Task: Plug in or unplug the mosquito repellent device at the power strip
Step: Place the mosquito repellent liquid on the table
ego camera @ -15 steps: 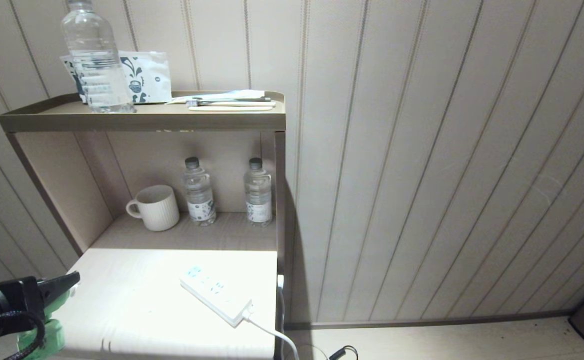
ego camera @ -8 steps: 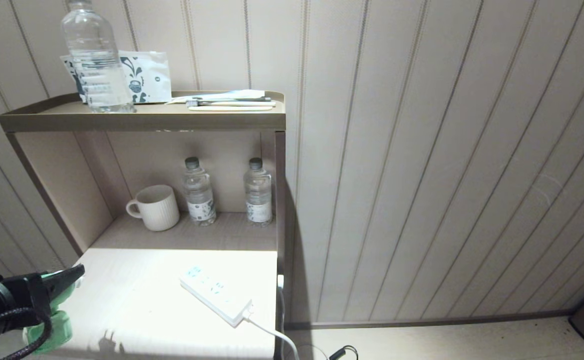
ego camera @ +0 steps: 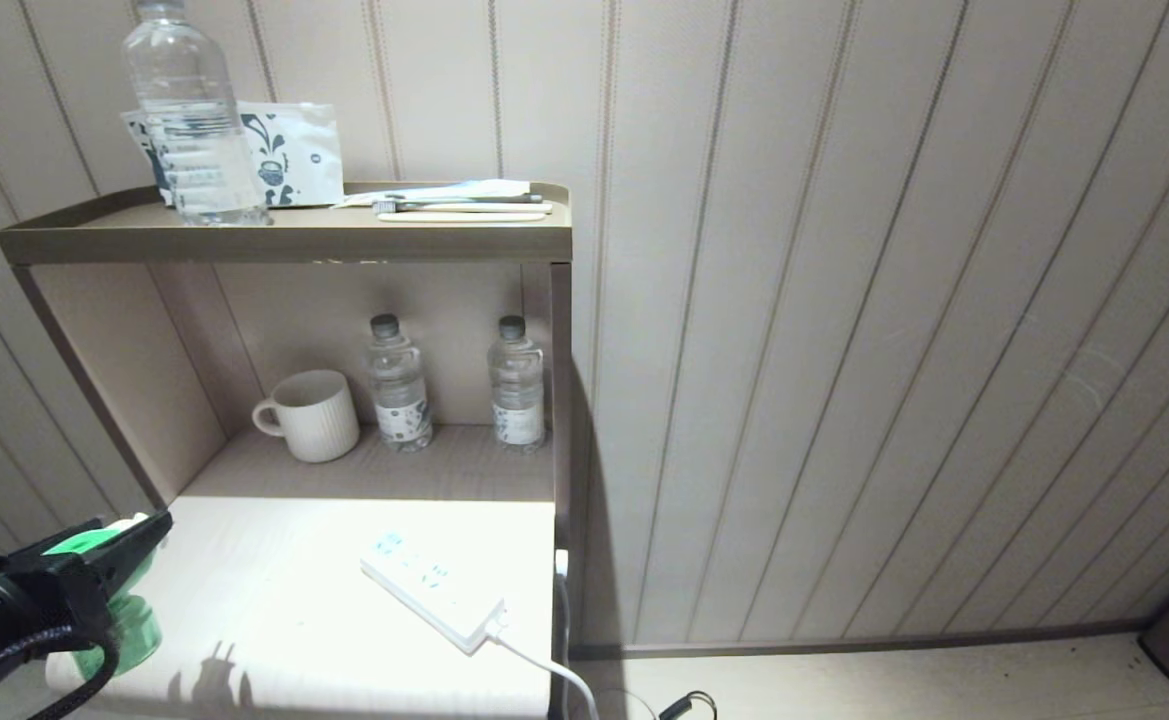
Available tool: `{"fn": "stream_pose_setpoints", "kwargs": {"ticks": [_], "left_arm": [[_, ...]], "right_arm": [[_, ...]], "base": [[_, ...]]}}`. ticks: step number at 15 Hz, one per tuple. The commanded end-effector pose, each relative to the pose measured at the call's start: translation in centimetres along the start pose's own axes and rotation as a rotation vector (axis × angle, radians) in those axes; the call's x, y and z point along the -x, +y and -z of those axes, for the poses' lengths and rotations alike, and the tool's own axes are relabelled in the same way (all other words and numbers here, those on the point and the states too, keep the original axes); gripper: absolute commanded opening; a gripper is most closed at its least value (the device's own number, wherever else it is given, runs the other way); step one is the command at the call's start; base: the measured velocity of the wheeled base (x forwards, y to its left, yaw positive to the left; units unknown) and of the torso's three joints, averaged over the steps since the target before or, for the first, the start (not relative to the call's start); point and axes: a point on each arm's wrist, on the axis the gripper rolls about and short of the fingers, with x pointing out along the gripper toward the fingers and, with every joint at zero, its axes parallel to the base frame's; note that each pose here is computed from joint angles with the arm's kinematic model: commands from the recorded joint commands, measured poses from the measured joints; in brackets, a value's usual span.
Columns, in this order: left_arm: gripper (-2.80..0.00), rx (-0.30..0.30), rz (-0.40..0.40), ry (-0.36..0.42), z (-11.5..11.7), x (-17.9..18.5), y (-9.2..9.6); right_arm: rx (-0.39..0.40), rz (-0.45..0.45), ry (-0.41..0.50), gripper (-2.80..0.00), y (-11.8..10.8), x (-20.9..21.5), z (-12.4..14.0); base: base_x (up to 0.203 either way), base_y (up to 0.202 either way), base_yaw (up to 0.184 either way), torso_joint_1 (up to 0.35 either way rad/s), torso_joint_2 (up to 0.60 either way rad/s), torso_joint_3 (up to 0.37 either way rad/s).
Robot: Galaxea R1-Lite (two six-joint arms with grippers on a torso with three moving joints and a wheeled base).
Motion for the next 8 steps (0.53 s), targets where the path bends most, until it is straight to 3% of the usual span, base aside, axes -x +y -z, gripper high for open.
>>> {"fn": "stream_pose_setpoints", "kwargs": {"ticks": [1,6,8], "left_arm": [[-2.8,-0.011,0.005,-0.027,0.8,0.0,0.2],[-2.8,-0.023,0.005,-0.044,2.8,-2.3,0.5],[-2.8,-0.019,-0.019,-0.101,2.6,-4.0,0.6]], "right_arm": [[0.001,0.0,0.006,-2.8,0.0,0.0,0.0],[0.001,-0.001,0.006,-2.8,0.0,0.0,0.0],[0.001,-0.001,0.006,-2.8,0.0,0.0,0.0]], "base": [[0.0,0.0,0.0,0.0,0.0,0.0],[0.0,0.0,0.0,0.0,0.0,0.0],[0.0,0.0,0.0,0.0,0.0,0.0]]}}
